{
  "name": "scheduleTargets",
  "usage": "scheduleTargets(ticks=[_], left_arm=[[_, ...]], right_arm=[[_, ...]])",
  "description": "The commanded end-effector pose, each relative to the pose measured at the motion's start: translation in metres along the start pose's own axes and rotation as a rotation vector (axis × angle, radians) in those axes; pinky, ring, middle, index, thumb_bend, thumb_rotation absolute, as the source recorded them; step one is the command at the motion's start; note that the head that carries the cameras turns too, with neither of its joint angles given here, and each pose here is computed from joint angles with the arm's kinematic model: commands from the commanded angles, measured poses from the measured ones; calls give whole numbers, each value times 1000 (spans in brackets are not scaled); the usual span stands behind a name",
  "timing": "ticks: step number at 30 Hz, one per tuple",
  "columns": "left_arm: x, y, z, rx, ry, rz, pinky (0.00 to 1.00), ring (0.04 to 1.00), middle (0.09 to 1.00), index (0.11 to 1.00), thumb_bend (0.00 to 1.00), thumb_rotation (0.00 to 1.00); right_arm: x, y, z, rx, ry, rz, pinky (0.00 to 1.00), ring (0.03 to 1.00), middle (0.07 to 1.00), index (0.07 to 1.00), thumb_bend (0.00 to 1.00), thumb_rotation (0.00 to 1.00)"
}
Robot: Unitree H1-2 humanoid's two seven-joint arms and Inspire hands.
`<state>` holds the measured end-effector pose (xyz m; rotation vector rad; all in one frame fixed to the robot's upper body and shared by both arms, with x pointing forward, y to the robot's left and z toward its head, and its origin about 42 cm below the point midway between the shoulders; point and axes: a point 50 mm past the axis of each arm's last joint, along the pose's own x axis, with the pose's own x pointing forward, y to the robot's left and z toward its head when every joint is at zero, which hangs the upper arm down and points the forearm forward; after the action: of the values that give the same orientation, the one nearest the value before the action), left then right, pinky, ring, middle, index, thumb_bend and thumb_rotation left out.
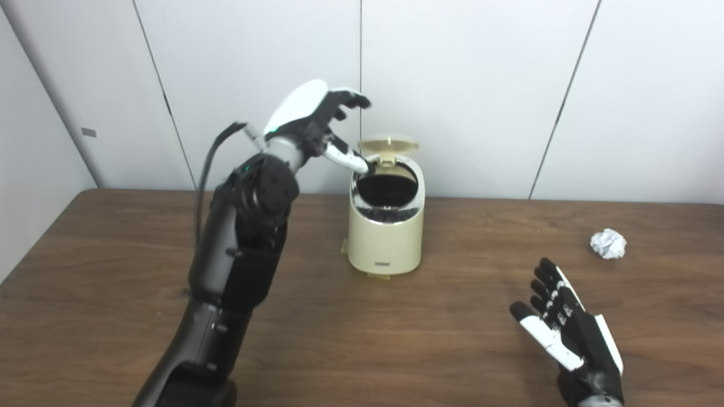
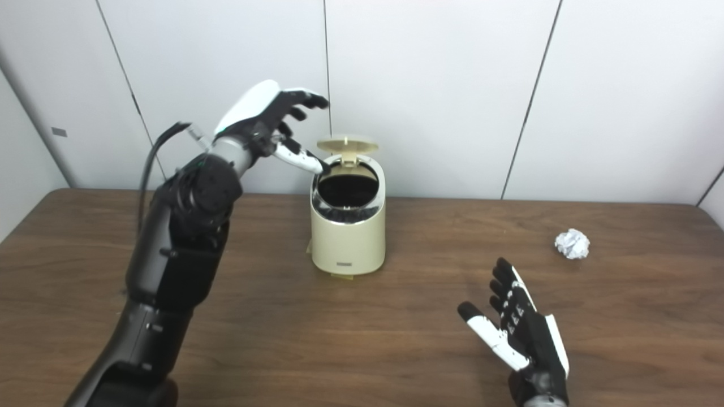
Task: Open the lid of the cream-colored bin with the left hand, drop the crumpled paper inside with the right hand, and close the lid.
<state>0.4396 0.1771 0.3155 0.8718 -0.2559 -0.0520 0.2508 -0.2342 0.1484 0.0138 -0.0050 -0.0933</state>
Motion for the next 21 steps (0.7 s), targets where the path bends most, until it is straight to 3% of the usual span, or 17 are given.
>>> scheduleTargets(ticks=[1, 4, 7, 10, 11, 12, 13, 15, 18, 21], left_arm=[[-10, 0, 3, -87, -78, 124, 642, 753, 803, 810, 673, 227], [-28, -9, -16, -173, -75, 168, 703, 776, 814, 816, 599, 192], [-44, -16, -30, -235, -54, 171, 736, 787, 813, 817, 562, 173], [-64, -24, -41, -318, -14, 142, 709, 781, 819, 818, 533, 152], [-74, -28, -45, -355, -7, 130, 712, 790, 826, 833, 501, 217], [-81, -31, -48, -379, -3, 122, 720, 795, 829, 850, 502, 345], [-90, -36, -51, -428, 10, 115, 722, 797, 829, 855, 503, 390], [-102, -42, -54, -495, 33, 105, 773, 815, 843, 886, 548, 568], [-121, -50, -59, -572, 59, 95, 798, 833, 871, 928, 573, 767], [-134, -54, -61, -609, 78, 91, 842, 860, 898, 955, 579, 903]], right_arm=[[8, -1, 14, 6, -71, 18, 907, 942, 944, 922, 854, 447], [10, -3, 14, 1, -72, 22, 863, 939, 945, 925, 839, 439], [12, -6, 13, -6, -74, 19, 908, 938, 941, 927, 844, 452], [14, -8, 15, 29, -72, 23, 969, 952, 942, 926, 845, 431], [14, -9, 16, 48, -74, 30, 946, 962, 953, 931, 838, 412], [15, -9, 17, 61, -75, 35, 920, 968, 963, 936, 837, 400], [16, -10, 19, 75, -79, 45, 911, 970, 967, 937, 836, 396], [17, -11, 21, 85, -85, 55, 892, 981, 981, 946, 845, 397], [23, -15, 25, 54, -103, 46, 872, 967, 972, 943, 868, 422], [33, -23, 31, 29, -114, 47, 874, 968, 972, 938, 856, 378]])
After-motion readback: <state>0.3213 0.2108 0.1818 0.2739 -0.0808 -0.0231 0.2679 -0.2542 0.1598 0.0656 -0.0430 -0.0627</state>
